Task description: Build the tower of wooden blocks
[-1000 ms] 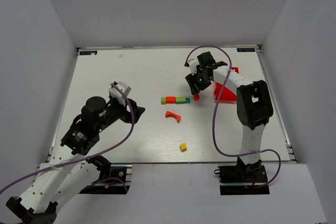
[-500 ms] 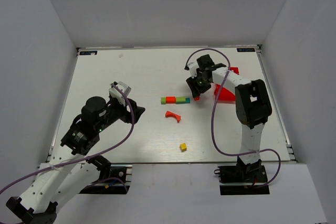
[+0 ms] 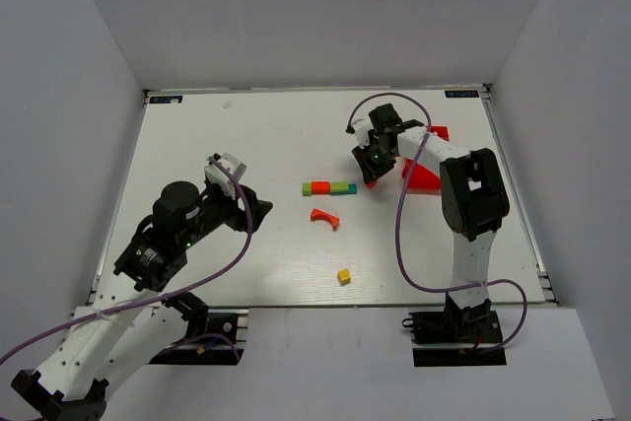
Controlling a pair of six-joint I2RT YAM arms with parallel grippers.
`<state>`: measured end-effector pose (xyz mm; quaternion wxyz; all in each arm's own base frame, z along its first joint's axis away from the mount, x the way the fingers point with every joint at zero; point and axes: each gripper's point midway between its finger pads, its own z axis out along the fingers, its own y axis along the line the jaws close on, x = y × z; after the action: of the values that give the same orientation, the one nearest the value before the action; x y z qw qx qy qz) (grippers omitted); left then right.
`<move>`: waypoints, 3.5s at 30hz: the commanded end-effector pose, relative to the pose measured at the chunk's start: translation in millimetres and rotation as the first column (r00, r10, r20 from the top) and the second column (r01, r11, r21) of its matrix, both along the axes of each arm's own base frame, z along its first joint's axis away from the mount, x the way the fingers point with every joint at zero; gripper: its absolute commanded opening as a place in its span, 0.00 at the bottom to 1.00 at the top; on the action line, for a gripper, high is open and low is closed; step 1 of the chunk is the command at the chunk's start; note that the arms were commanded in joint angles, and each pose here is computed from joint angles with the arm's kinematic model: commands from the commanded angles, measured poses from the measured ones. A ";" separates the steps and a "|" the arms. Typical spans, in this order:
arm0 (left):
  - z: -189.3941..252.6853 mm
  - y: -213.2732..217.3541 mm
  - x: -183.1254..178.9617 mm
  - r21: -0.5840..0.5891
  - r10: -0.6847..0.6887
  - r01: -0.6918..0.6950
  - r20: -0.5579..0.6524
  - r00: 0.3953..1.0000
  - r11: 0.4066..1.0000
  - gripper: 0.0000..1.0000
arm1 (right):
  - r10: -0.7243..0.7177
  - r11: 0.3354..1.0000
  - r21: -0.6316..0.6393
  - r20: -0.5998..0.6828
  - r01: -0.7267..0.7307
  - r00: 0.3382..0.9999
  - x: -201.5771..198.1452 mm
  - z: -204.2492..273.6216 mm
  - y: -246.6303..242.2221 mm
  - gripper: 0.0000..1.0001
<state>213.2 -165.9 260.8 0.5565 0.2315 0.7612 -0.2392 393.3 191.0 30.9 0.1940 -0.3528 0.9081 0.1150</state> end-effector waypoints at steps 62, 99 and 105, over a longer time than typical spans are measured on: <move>0.1 1.1 -0.5 0.000 -0.002 0.002 0.009 1.000 1.000 0.78 | 0.805 0.591 -0.059 0.110 -0.804 0.583 -29.5 48.0 124.2 0.22; 0.1 1.1 -0.5 0.000 -0.002 0.002 0.009 1.000 1.000 0.78 | 0.808 0.588 -0.052 0.072 -0.807 0.584 -33.1 38.3 123.2 0.25; 2.4 1.9 -1.7 -0.005 -0.002 0.002 0.017 1.000 1.000 0.78 | 0.809 0.587 -0.050 0.074 -0.808 0.584 -33.5 38.6 125.2 0.26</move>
<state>212.4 -165.4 262.4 0.5589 0.2312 0.7594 -0.2398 359.4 308.2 59.8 0.1512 -0.7284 0.6475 0.1655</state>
